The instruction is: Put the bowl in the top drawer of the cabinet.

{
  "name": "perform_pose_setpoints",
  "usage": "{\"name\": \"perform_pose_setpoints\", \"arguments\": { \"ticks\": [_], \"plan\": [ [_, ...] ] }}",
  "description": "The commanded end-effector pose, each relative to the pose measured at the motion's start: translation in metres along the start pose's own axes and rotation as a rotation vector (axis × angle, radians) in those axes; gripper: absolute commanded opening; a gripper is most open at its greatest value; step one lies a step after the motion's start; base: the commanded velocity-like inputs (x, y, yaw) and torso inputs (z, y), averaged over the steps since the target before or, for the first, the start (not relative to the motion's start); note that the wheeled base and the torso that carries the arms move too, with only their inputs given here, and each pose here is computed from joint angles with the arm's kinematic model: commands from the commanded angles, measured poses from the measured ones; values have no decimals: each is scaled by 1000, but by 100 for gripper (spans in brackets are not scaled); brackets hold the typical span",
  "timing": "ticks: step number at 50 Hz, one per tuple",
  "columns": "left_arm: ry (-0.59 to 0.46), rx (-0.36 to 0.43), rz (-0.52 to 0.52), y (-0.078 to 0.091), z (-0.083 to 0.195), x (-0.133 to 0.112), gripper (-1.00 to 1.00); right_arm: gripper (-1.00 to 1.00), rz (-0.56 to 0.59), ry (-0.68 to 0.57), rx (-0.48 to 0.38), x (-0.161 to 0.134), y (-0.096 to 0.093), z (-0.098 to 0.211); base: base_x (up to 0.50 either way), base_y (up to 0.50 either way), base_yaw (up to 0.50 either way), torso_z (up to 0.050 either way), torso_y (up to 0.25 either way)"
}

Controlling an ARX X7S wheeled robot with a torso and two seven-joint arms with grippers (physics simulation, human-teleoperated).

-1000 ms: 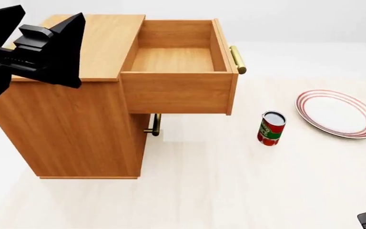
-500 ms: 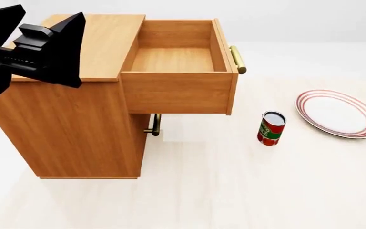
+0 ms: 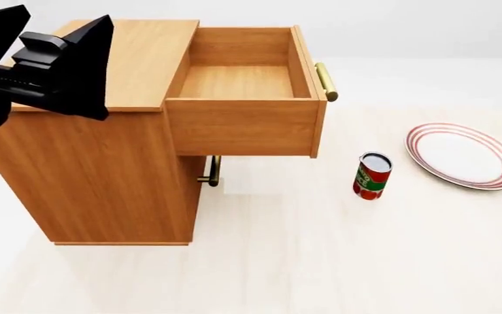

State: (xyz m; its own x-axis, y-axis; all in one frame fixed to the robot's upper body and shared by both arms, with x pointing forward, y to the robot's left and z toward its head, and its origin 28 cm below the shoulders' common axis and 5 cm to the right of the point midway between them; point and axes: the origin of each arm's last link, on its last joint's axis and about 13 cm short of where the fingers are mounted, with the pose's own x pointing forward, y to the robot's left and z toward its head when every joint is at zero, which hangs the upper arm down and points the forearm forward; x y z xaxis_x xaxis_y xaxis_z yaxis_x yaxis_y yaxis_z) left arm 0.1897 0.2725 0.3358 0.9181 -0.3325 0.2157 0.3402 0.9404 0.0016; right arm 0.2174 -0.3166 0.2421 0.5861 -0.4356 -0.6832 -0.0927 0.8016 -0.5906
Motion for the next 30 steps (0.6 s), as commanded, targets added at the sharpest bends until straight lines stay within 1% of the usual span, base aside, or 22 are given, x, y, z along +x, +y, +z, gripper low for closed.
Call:
{"name": "perform_pose_setpoints", "arguments": {
  "ticks": [1, 5, 11, 18, 27, 30],
  "plan": [
    [-8, 0, 12, 0, 1, -4, 100, -100, -53, -183, -86, -51, -34, 63, 0, 0, 0, 0, 0],
    [-12, 0, 18, 0, 1, -4, 100, -100, -48, -220, -128, -54, -31, 97, 0, 0, 0, 0, 0],
    [-13, 2, 25, 1, 2, -6, 100, -100, -24, -270, -193, -55, -31, 134, 0, 0, 0, 0, 0],
    [-18, 2, 60, 2, 2, -12, 100, -100, -10, -347, -248, -61, -46, 170, 0, 0, 0, 0, 0],
    [-22, 11, 83, 2, 4, -13, 100, -100, -3, -429, -324, -70, -66, 216, 0, 0, 0, 0, 1],
    [-21, 15, 88, 2, 6, -14, 100, -100, 9, -475, -352, -77, -74, 231, 0, 0, 0, 0, 0]
  ]
}}
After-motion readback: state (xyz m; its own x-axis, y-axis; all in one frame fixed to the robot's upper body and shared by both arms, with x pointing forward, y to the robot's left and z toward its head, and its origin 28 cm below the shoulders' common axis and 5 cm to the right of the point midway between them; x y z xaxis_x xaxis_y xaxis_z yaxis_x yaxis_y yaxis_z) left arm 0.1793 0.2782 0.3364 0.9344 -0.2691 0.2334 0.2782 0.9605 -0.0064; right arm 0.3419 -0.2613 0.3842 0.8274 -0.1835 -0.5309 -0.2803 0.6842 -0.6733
